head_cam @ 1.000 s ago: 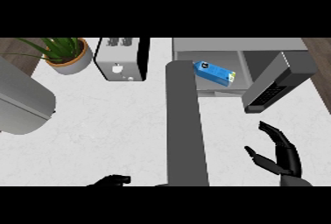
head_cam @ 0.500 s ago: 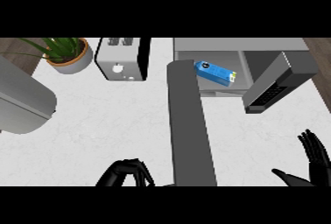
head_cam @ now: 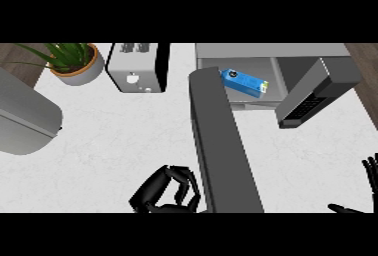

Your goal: Pick up the milk, place it into the microwave and close the microwave

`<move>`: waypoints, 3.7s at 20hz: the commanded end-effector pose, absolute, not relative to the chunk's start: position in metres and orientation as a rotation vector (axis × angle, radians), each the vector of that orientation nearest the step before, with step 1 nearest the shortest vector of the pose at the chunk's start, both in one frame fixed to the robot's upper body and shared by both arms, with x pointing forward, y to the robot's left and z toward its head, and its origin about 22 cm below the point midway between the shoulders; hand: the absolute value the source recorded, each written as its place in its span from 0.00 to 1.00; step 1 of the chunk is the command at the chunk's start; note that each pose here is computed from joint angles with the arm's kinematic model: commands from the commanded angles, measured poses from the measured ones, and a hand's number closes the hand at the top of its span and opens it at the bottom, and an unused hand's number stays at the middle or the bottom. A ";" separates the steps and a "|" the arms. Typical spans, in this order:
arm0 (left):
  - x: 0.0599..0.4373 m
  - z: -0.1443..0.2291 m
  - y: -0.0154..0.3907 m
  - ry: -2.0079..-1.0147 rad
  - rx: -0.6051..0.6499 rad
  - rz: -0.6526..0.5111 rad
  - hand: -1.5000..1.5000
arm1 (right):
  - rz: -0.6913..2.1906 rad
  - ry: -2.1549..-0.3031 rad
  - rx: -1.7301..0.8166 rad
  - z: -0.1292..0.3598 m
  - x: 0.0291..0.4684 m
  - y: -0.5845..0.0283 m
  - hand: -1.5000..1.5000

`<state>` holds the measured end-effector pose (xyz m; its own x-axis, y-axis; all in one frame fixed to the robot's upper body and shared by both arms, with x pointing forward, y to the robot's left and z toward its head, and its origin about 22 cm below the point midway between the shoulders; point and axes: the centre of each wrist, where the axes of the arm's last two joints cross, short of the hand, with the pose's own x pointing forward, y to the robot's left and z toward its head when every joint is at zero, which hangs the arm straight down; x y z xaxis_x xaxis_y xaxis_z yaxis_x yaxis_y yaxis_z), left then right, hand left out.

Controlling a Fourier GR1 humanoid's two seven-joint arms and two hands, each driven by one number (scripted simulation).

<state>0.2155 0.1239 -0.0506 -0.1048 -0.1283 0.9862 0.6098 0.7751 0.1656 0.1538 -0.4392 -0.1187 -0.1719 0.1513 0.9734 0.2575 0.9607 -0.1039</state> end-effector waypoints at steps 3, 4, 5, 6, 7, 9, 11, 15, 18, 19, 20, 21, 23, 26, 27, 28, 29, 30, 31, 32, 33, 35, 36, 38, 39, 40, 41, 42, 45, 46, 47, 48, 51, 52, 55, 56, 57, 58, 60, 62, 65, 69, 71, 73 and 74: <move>0.234 -0.065 0.086 -1.358 -0.475 -0.920 1.00 | -0.119 -1.867 -0.192 -0.105 0.157 -0.458 0.00; 0.225 -0.074 0.081 -1.295 -0.514 -0.926 1.00 | -0.095 -1.869 -0.185 -0.108 0.161 -0.451 0.00; 0.246 -0.066 0.086 -1.304 -0.515 -0.940 1.00 | -0.109 -1.864 -0.205 -0.117 0.147 -0.448 0.00; 0.224 -0.079 0.071 -1.334 -0.509 -0.962 1.00 | -0.064 -1.863 -0.189 -0.102 0.157 -0.453 0.00; 0.227 -0.080 0.068 -1.324 -0.521 -0.968 1.00 | -0.106 -1.878 -0.169 -0.109 0.168 -0.443 0.00; 0.218 -0.077 0.054 -1.382 -0.504 -1.003 1.00 | -0.067 -1.887 -0.131 -0.101 0.151 -0.460 0.00; 0.211 -0.096 0.057 -1.382 -0.533 -0.990 1.00 | -0.042 -1.918 -0.102 -0.094 0.173 -0.448 0.00; 0.218 -0.074 0.037 -1.476 -0.544 -0.915 1.00 | -0.023 -1.946 -0.054 -0.096 0.182 -0.434 0.00; 0.221 -0.065 0.028 -1.538 -0.517 -0.893 1.00 | 0.003 -1.959 -0.017 -0.085 0.190 -0.433 0.00; 0.222 -0.057 0.023 -1.523 -0.553 -0.877 1.00 | 0.001 -1.971 -0.029 -0.073 0.203 -0.441 0.00; 0.218 -0.062 0.024 -1.527 -0.521 -0.846 0.00 | 0.014 -1.983 0.003 -0.078 0.201 -0.428 0.00; 0.219 -0.057 0.020 -1.534 -0.520 -0.845 0.00 | 0.016 -1.976 0.025 -0.080 0.195 -0.431 0.00; 0.229 -0.044 0.015 -1.551 -0.497 -0.806 0.00 | 0.034 -1.975 0.029 -0.069 0.210 -0.429 0.00; 0.238 -0.043 0.014 -1.571 -0.467 -0.773 1.00 | 0.046 -1.989 0.044 -0.061 0.210 -0.430 0.00; 0.242 -0.034 0.009 -1.593 -0.466 -0.788 1.00 | 0.052 -1.995 0.046 -0.059 0.221 -0.421 0.00; 0.243 -0.033 0.008 -1.595 -0.455 -0.776 1.00 | 0.054 -1.999 0.062 -0.051 0.227 -0.422 0.00; 0.244 -0.033 0.007 -1.598 -0.448 -0.773 1.00 | 0.062 -1.998 0.074 -0.053 0.226 -0.419 0.00; 0.249 -0.029 0.007 -1.601 -0.443 -0.747 1.00 | 0.083 -2.008 0.067 -0.043 0.234 -0.421 0.00; 0.252 -0.024 0.004 -1.609 -0.420 -0.748 1.00 | 0.091 -2.002 0.092 -0.042 0.234 -0.419 0.00; 0.262 -0.017 0.003 -1.626 -0.414 -0.745 1.00 | 0.131 -1.994 0.109 -0.039 0.236 -0.421 0.00; 0.262 -0.015 0.002 -1.646 -0.409 -0.728 1.00 | 0.116 -2.004 0.126 -0.041 0.236 -0.415 0.00; 0.271 -0.004 -0.002 -1.737 -0.376 -0.713 1.00 | 0.128 -2.005 0.148 -0.034 0.246 -0.409 0.00; 0.281 0.003 -0.002 -1.740 -0.379 -0.690 1.00 | 0.155 -2.000 0.152 -0.032 0.243 -0.412 0.00; 0.289 0.010 -0.004 -1.753 -0.355 -0.692 1.00 | 0.164 -2.014 0.157 -0.022 0.250 -0.416 0.00; 0.294 0.017 -0.006 -1.768 -0.338 -0.680 1.00 | 0.189 -2.005 0.152 -0.017 0.253 -0.416 0.00; 0.296 0.019 -0.008 -1.781 -0.333 -0.681 1.00 | 0.180 -2.022 0.170 -0.014 0.259 -0.409 0.00; 0.301 0.024 -0.008 -1.781 -0.324 -0.669 1.00 | 0.199 -2.027 0.167 -0.009 0.260 -0.412 0.00; 0.303 0.027 -0.010 -1.807 -0.319 -0.671 1.00 | 0.186 -2.041 0.174 -0.006 0.266 -0.407 0.00; 0.317 0.041 -0.013 -1.812 -0.288 -0.650 1.00 | 0.188 -2.059 0.186 0.000 0.271 -0.406 0.00; 0.318 0.042 -0.013 -1.819 -0.280 -0.650 1.00 | 0.200 -2.058 0.201 0.003 0.273 -0.403 0.00; 0.320 0.042 -0.013 -1.809 -0.266 -0.633 1.00 | 0.212 -2.077 0.195 0.011 0.277 -0.405 0.00; 0.324 0.046 -0.013 -1.817 -0.268 -0.622 1.00 | 0.220 -2.080 0.228 0.012 0.281 -0.400 0.00; 0.333 0.057 -0.016 -1.829 -0.236 -0.618 1.00 | 0.237 -2.087 0.256 0.024 0.286 -0.402 0.00; 0.338 0.061 -0.016 -1.837 -0.231 -0.612 1.00 | 0.227 -2.087 0.283 0.022 0.288 -0.396 0.00; 0.344 0.070 -0.019 -1.841 -0.213 -0.600 1.00 | 0.246 -2.092 0.333 0.030 0.296 -0.390 0.00; 0.345 0.070 -0.018 -1.842 -0.214 -0.592 1.00 | 0.244 -2.111 0.324 0.035 0.299 -0.389 0.00; 0.348 0.072 -0.019 -1.838 -0.199 -0.599 1.00 | 0.260 -2.101 0.341 0.037 0.299 -0.390 0.00; 0.349 0.071 -0.017 -1.839 -0.192 -0.586 1.00 | 0.265 -2.111 0.342 0.043 0.302 -0.390 0.00; 0.354 0.079 -0.019 -1.842 -0.189 -0.561 1.00 | 0.304 -2.094 0.365 0.047 0.303 -0.390 0.00; 0.357 0.086 -0.020 -1.870 -0.189 -0.551 1.00 | 0.310 -2.106 0.420 0.051 0.306 -0.384 0.00; 0.360 0.091 -0.022 -1.880 -0.193 -0.547 1.00 | 0.339 -2.107 0.496 0.059 0.313 -0.375 0.00; 0.365 0.100 -0.024 -1.900 -0.183 -0.537 1.00 | 0.393 -2.057 0.534 0.063 0.315 -0.368 0.00; 0.367 0.100 -0.023 -1.890 -0.177 -0.524 1.00 | 0.452 -2.057 0.545 0.075 0.318 -0.365 0.00; 0.368 0.099 -0.022 -1.885 -0.179 -0.522 1.00 | 0.537 -2.053 0.592 0.087 0.320 -0.360 1.00; 0.367 0.101 -0.025 -1.895 -0.184 -0.533 1.00 | 0.602 -2.048 0.630 0.096 0.324 -0.352 1.00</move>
